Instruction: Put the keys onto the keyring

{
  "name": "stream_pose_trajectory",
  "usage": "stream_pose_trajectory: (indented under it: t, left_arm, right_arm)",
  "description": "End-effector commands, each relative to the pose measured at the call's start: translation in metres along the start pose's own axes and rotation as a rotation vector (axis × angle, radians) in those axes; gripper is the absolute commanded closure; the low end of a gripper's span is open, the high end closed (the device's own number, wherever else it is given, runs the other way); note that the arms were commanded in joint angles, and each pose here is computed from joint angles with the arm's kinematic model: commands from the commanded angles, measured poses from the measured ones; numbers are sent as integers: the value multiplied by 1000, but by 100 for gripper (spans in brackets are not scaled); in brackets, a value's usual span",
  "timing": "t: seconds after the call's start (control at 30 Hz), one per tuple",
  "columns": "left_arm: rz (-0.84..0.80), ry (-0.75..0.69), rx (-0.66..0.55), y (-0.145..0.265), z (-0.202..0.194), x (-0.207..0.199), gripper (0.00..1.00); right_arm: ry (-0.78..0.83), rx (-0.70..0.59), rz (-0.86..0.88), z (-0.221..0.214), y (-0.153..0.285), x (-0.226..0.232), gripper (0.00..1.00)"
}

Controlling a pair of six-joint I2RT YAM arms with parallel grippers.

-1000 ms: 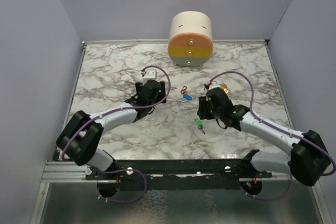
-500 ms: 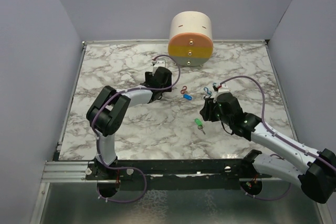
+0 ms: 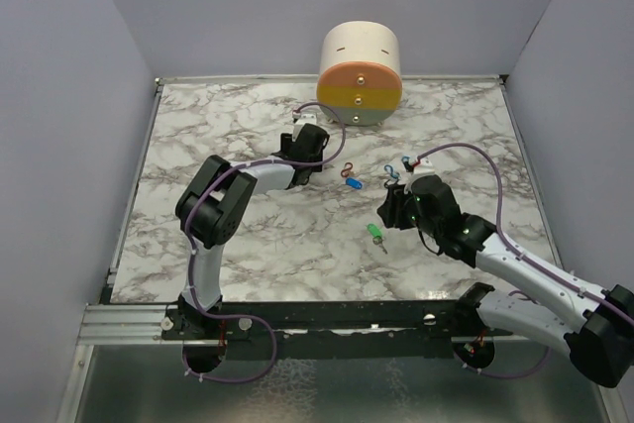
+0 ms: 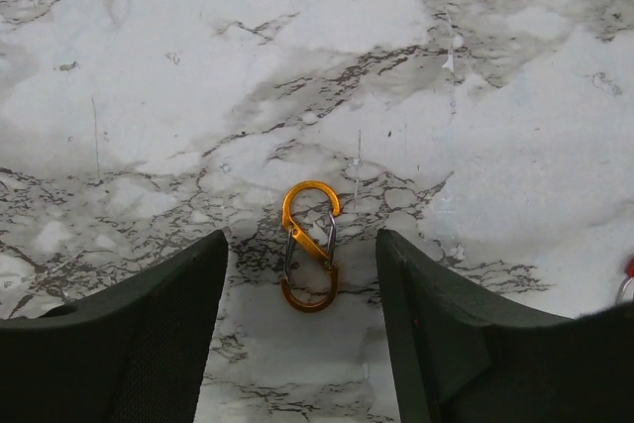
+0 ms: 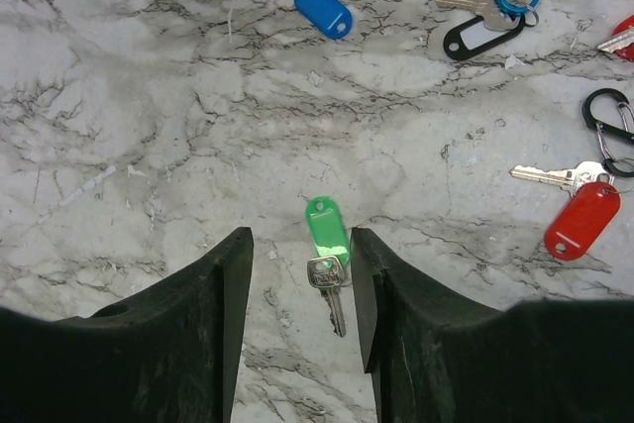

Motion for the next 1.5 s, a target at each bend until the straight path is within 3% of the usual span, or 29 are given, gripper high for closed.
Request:
stream_pose_trajectory:
  t: [0.0, 0.17, 0.43, 0.53, 0.77, 0.97, 1.13, 1.47]
  left_arm:
    - [26, -18, 7, -4, -2, 2, 38]
    - [28, -16, 24, -4, -10, 5, 43]
    - [22, -16, 49, -4, -21, 9, 59]
    - [21, -16, 54, -4, -23, 10, 68]
    - [15, -15, 49, 1, -21, 12, 100]
    - [4, -14, 33, 7, -14, 11, 100]
    - [-17, -5, 9, 18, -2, 9, 100]
    - [-180, 72, -6, 78, 13, 6, 100]
  right_arm:
    - [1, -31, 3, 3, 3, 1, 55]
    - [1, -32, 3, 4, 2, 1, 55]
    - [1, -29, 9, 4, 1, 2, 55]
    - [3, -25, 11, 3, 0, 2, 55]
    - [10, -5, 25, 0, -4, 4, 55]
    - [33, 32, 31, -6, -9, 5, 55]
    - [55, 134, 4, -15, -16, 3, 55]
    - [57, 261, -23, -33, -21, 1, 54]
Point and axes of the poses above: each gripper's point midway between its finger pads, its own y axis back along the fingers, its own x axis along the line the jaws close on, z = x × y, the point moved 6 cm from there along y, back along the fingers, and after that the axes turned 12 degrees about y, right-handed, at the moved point
